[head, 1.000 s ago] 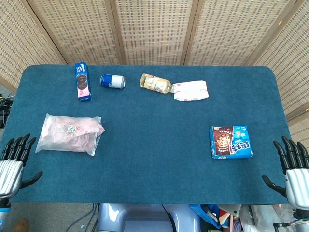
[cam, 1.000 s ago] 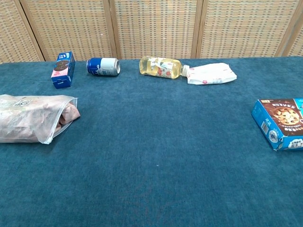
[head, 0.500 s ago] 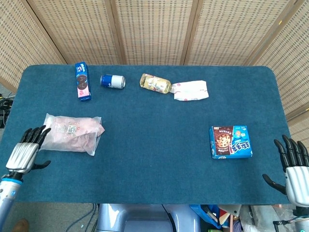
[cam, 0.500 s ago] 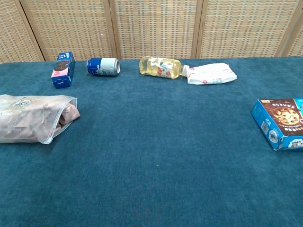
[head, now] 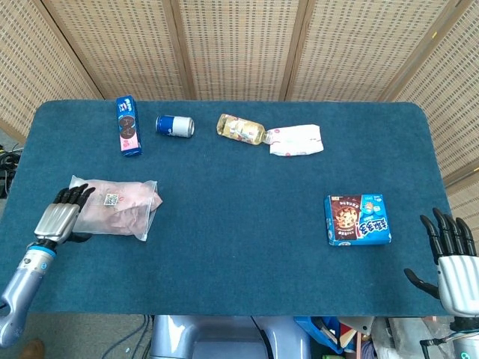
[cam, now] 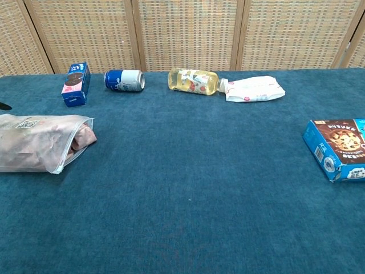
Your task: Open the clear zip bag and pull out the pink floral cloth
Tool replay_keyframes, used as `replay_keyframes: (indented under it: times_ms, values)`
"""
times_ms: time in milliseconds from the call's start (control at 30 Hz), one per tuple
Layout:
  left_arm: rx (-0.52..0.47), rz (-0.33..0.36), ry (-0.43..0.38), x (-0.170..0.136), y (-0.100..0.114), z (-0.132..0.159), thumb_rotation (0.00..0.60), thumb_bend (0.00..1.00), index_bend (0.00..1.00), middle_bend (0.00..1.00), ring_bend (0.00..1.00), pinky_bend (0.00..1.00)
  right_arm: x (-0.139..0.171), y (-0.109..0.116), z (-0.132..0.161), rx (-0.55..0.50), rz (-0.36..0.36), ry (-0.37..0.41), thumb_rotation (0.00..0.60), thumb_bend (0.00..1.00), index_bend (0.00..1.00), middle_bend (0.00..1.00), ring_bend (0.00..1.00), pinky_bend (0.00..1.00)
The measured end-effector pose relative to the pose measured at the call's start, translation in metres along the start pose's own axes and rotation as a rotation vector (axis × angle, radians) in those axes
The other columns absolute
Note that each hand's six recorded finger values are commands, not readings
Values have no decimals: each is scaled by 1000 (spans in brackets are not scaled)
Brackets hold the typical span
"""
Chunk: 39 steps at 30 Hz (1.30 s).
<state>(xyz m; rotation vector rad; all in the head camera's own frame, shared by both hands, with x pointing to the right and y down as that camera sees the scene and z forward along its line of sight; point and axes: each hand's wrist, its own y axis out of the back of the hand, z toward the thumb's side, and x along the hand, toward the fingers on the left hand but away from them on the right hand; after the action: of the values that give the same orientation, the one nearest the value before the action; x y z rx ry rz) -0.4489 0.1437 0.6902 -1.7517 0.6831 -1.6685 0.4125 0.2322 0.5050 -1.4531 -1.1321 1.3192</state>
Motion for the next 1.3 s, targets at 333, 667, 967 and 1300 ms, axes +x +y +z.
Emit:
replay_keyframes:
  times_ms: [333,667,967,1300]
  values:
    - [38,-82,-8,34,-9,11,600,204,0,0,0,0,-1,0,-2,-2,3,-9,600,0,0,0,0,0]
    - [62,-129,-19,53,-13,27,600,208,0,0,3,79,-2,-1,-3,-1,6,-13,600,0,0,0,0,0]
    - [-6,-132,-25,60,-15,40,600,240,429,441,444,601,-2,-3,-4,1,13,-16,600,0,0,0,0,0]
    - [-165,-35,-86,57,6,54,600,385,656,550,539,670,-4,-7,4,3,27,20,600,0,0,0,0,0]
